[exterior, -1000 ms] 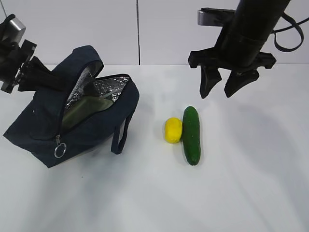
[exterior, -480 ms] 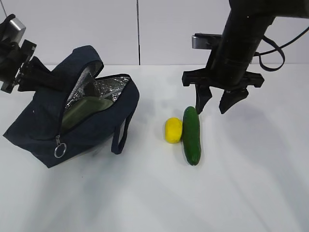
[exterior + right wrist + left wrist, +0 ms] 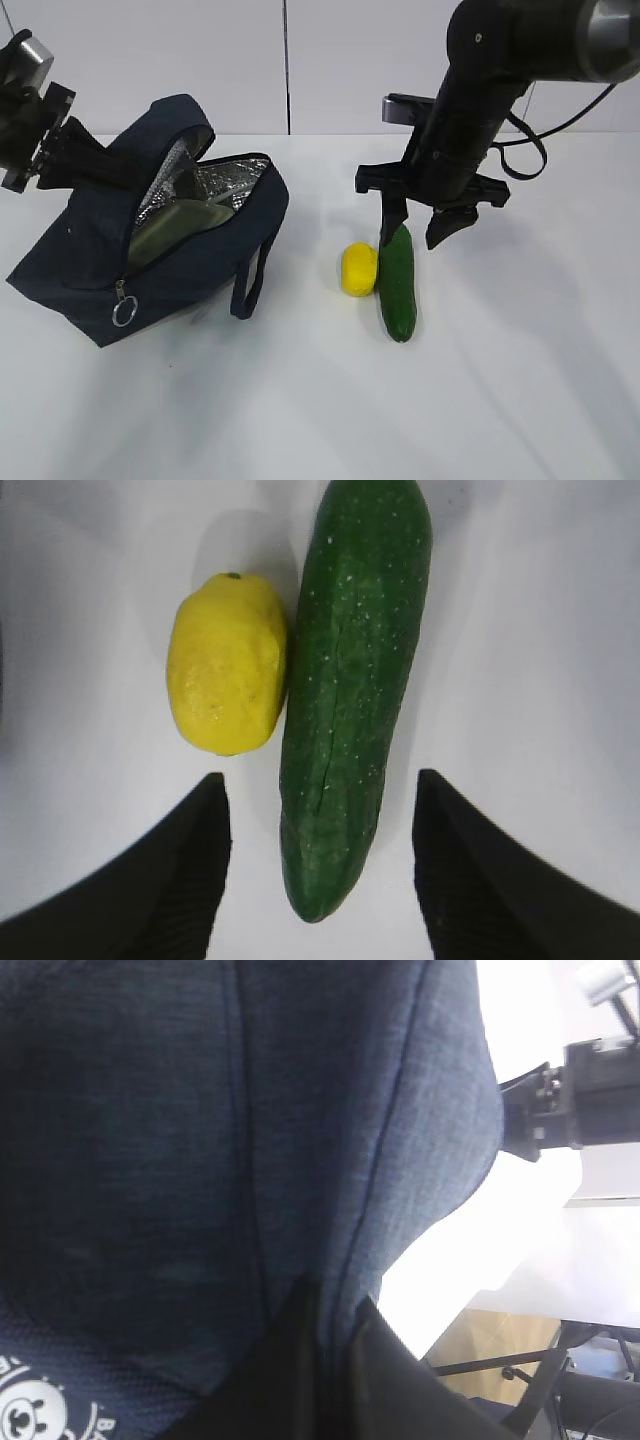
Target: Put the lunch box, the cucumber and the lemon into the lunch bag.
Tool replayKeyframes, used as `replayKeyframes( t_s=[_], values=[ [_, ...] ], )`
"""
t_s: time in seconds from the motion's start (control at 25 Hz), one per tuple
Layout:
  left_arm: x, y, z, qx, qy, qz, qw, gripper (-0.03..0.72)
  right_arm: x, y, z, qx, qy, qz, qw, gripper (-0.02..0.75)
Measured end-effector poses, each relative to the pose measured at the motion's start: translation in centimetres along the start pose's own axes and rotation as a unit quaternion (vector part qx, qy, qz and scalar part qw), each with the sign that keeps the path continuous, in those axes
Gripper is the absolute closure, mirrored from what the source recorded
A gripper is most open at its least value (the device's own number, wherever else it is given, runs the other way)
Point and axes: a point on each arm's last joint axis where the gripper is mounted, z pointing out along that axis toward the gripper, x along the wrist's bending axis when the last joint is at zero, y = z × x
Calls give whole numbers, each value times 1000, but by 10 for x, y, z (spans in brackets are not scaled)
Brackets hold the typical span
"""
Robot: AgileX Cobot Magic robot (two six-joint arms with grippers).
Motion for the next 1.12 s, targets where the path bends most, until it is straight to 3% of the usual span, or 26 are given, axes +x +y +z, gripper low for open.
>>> replayKeyframes(
  t_s=[1.12],
  values=[
    [2, -2, 0, 12, 13, 8, 1000, 687, -5, -2, 69, 62, -13, 21, 998, 285]
  ],
)
